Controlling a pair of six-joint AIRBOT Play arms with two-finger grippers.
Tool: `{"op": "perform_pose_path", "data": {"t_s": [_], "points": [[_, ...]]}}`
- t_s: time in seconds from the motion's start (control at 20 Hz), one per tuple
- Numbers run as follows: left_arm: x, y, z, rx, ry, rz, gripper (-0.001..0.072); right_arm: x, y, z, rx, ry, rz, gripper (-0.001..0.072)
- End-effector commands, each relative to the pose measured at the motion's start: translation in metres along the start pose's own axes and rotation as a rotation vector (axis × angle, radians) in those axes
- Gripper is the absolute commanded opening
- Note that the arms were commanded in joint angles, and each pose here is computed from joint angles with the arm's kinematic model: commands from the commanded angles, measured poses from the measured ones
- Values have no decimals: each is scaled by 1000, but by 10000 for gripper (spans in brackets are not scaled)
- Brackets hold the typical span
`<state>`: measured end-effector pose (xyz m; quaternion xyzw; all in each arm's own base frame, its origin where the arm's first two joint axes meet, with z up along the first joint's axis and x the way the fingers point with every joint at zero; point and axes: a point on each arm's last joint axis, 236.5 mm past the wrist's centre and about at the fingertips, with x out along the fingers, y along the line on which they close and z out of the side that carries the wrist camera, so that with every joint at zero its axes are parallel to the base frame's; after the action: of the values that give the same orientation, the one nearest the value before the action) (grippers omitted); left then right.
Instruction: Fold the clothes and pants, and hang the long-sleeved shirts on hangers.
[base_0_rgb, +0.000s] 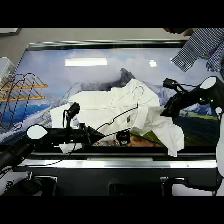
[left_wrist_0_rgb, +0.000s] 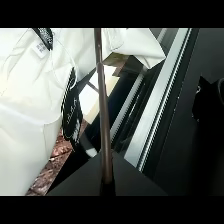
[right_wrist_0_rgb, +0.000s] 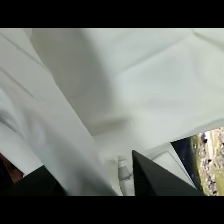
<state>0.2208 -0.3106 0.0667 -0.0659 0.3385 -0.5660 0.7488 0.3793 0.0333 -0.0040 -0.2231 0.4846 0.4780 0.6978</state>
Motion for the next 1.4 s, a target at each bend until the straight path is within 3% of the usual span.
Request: {"op": "perform_pose_path", "data": {"t_s": [0.0,0.1,0.15,0.45,0.5,0.65,0.75,0.85,0.9,1.0,1.35], "points": [[0,0,0,1,-1,0,19,6,2,-1,6,-2,26,266],[0,0,0,1,-1,0,19,5,8,-1,6,-2,52,36],[0,0,0,1,-1,0,19,5,12,-2,6,1,67,26],[0,0,0,-2,-1,0,23,-4,21,0,-8,2,77,20],[0,0,0,-3,-1,1,78,-9,22,2,-15,-1,67,19],[-1,5,3,-59,-10,18,396,-26,30,9,-40,-10,36,17],[-2,12,6,-92,-26,44,437,-38,39,13,-59,-13,27,17],[-4,22,11,-137,-49,79,557,-49,42,16,-75,-17,-8,16],[-5,27,13,-163,-60,97,558,-54,43,17,-83,-17,-26,16],[-8,34,15,-208,-73,113,638,-62,46,20,-93,-21,-50,17],[-35,86,-3,-494,-58,272,641,-84,55,27,-108,-31,-115,17]]}}
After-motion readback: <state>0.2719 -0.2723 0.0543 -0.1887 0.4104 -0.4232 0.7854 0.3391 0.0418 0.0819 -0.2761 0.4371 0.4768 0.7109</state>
